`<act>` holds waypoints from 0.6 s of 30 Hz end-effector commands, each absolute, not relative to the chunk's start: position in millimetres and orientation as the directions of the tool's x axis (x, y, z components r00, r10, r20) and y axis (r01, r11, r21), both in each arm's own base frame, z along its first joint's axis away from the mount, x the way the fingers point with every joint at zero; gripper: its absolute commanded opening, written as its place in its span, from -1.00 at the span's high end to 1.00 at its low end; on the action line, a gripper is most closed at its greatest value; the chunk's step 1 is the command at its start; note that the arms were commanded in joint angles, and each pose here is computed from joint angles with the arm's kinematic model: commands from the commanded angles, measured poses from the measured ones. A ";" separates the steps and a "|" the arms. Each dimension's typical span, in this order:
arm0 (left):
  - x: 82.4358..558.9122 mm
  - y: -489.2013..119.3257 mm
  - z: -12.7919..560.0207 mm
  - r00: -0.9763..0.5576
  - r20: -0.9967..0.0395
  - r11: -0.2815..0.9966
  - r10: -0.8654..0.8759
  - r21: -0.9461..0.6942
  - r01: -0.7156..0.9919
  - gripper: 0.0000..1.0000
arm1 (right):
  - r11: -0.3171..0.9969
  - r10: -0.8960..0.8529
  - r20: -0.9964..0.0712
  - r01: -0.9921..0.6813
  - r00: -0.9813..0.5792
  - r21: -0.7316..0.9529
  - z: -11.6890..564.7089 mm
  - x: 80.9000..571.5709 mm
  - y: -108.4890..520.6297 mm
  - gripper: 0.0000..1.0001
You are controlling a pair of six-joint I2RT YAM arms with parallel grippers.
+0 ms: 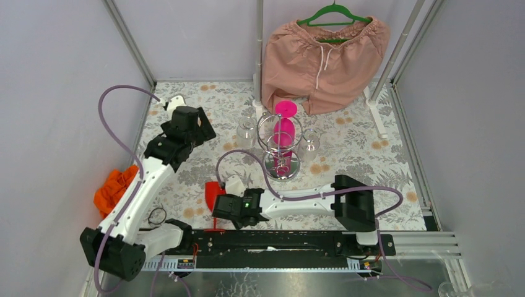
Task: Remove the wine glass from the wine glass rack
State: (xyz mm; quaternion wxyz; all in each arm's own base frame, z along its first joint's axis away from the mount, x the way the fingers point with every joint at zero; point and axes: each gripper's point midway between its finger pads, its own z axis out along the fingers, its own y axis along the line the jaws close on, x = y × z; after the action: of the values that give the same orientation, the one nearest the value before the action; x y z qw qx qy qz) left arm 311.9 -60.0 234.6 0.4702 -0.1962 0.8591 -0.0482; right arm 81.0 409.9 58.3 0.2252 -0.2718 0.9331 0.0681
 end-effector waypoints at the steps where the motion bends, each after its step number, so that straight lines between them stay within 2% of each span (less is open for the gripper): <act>1: 297.9 -44.5 209.9 -0.546 -0.745 0.901 -0.383 -0.170 -0.399 -0.85 | 0.877 -0.403 -0.554 -0.480 -0.729 -0.007 100.5 93.1 379.3 -0.16; 9: 263.6 -50.9 179.9 -0.653 -0.656 0.914 -0.379 -0.154 -0.376 -0.83 | 0.924 -0.279 -0.670 -0.383 -0.688 0.009 152.3 110.9 326.5 -0.20; 18: 223.6 -81.6 134.9 -0.770 -0.524 0.929 -0.366 -0.153 -0.337 -0.69 | 0.940 -0.208 -0.722 -0.339 -0.660 0.039 179.5 116.5 283.0 -0.21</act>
State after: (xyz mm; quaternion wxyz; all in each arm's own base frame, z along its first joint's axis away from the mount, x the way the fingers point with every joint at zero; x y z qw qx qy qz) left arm 246.0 -66.6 153.4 0.3263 -0.1885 0.9262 -0.0128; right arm 108.9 307.7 175.2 0.3558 -0.1730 0.9121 0.1070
